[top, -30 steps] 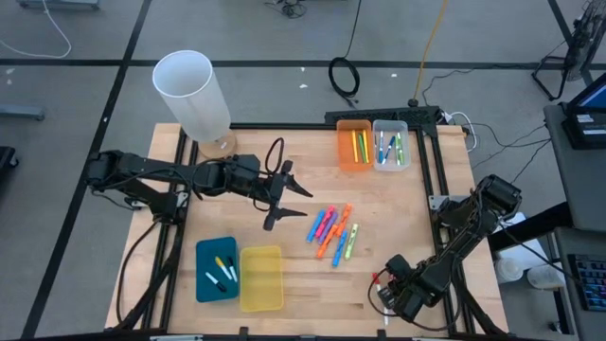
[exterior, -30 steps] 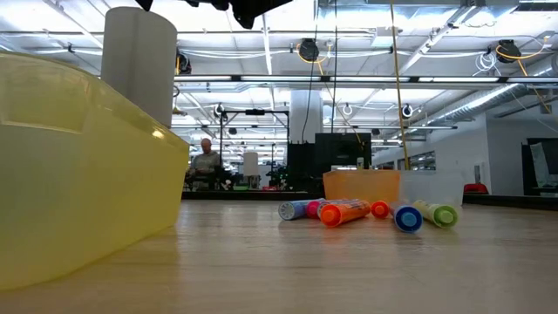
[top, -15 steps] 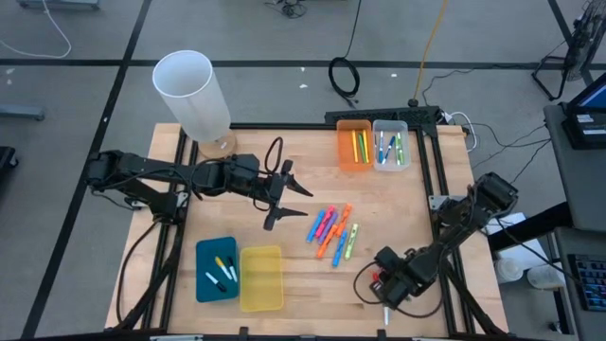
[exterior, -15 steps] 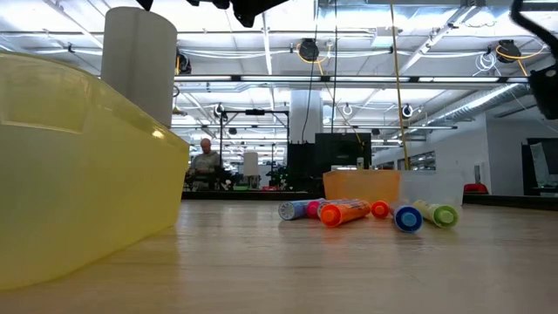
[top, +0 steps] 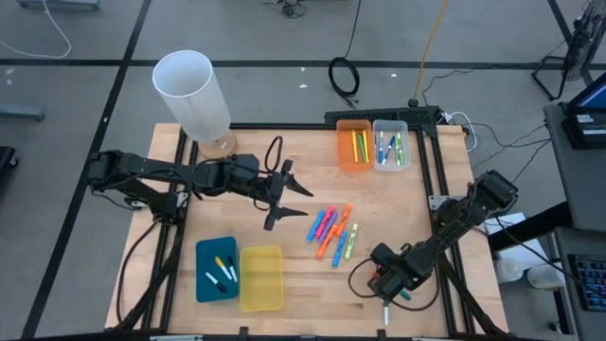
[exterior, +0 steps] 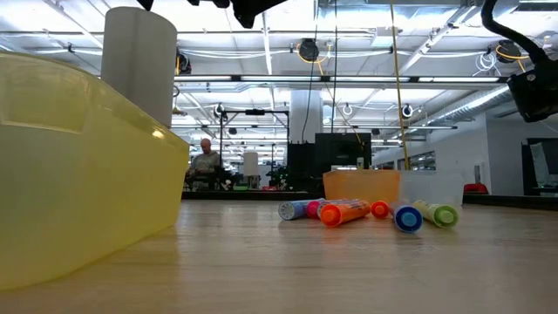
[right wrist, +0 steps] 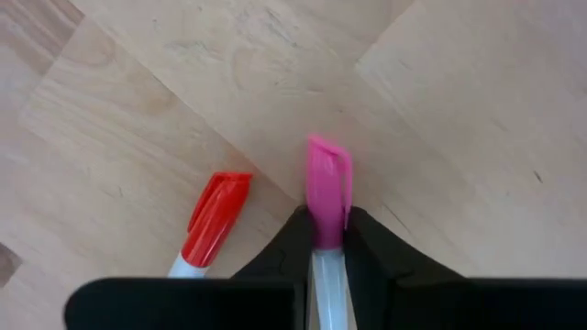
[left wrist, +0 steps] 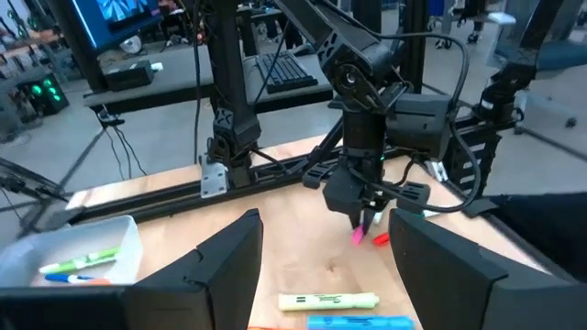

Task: Pick & Place Markers
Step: Put the white and pink highlighter pen into the blue bin

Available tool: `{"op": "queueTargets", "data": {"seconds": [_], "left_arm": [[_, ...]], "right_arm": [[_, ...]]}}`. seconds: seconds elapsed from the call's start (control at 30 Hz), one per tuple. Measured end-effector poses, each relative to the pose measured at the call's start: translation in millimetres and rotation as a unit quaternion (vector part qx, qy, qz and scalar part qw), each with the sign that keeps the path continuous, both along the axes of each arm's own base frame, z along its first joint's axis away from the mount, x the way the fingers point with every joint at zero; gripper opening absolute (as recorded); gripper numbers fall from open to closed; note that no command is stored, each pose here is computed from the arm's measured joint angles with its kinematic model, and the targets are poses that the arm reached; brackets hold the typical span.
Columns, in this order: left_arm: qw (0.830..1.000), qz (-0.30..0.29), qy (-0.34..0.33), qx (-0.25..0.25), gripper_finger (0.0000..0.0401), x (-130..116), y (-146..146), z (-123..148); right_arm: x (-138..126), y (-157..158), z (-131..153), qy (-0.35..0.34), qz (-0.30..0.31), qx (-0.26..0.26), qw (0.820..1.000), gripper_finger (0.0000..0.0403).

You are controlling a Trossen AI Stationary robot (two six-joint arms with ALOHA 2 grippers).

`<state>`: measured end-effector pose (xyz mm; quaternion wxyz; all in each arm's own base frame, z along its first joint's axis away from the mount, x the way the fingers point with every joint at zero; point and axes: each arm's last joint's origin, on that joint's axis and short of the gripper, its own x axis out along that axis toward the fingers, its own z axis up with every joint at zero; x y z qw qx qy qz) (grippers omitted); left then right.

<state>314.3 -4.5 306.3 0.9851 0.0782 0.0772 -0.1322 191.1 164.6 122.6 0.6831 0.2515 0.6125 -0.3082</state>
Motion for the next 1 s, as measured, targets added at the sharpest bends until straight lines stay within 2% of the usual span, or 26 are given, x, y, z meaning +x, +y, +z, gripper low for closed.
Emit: {"op": "queueTargets", "data": {"seconds": [0.17,0.27,0.43,0.6,0.8,1.0], "left_arm": [[0.999,0.004,0.012,-0.037,0.0241,0,-2,0],[0.999,0.004,0.013,-0.039,0.0241,0,-2,-1],[0.999,0.006,0.017,-0.045,0.0241,0,-2,-1],[0.997,0.009,0.039,-0.063,0.0241,5,-2,-10],[0.999,-0.009,0.032,-0.037,0.0241,25,-10,-31],[0.998,-0.041,-0.024,-0.042,0.0241,42,-24,-40]], "right_arm": [[5,0,17,-0.031,0.025,0.015,0.999,0.0029],[4,-8,36,-0.087,0.036,-0.030,0.995,0.0029],[4,-16,73,-0.227,0.061,-0.093,0.968,0.0029],[12,-18,101,-0.352,0.124,-0.207,0.904,0.0029],[29,-15,117,-0.413,0.191,-0.348,0.820,0.0029],[38,-18,120,-0.452,0.223,-0.404,0.763,0.0028]]}}
